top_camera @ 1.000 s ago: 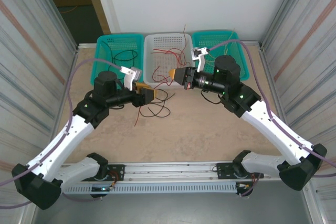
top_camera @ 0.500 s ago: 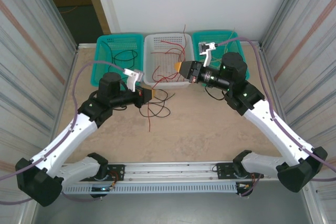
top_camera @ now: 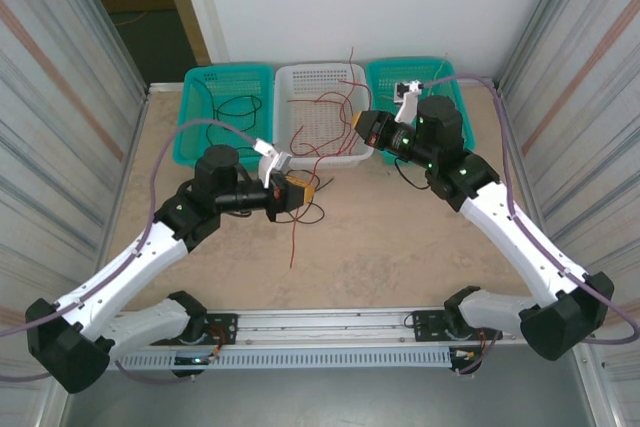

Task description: Untangle the cables

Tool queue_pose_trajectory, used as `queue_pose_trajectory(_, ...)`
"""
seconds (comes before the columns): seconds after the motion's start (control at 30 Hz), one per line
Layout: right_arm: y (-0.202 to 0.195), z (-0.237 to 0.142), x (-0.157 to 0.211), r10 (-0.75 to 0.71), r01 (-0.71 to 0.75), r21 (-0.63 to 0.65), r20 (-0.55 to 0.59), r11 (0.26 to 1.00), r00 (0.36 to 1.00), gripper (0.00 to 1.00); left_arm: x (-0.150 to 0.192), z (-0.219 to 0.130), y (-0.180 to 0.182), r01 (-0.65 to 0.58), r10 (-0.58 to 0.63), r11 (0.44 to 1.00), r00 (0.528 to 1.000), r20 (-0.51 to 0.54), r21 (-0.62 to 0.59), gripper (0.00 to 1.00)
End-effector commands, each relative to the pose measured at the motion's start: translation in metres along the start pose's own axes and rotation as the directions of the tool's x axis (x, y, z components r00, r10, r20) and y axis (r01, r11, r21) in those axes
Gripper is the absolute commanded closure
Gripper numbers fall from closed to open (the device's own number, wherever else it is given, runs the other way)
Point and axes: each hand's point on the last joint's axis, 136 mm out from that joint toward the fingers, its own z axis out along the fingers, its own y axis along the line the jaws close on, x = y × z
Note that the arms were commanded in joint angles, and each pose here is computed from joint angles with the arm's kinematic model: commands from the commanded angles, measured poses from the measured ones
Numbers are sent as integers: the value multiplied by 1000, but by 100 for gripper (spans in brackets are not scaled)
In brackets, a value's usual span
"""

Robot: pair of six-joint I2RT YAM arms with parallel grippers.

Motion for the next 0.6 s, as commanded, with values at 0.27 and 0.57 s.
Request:
queue_pose_trajectory(0.27, -52, 13, 11, 20, -9, 199, -50, 980, 999, 83, -44, -5, 13, -91, 104, 986, 990, 93, -143, 100)
queue_pose_trajectory(0.57, -67, -39, 7, -53, 45, 302, 19, 952, 998, 48, -136, -11, 103, 33, 104, 842, 970, 221, -538, 100)
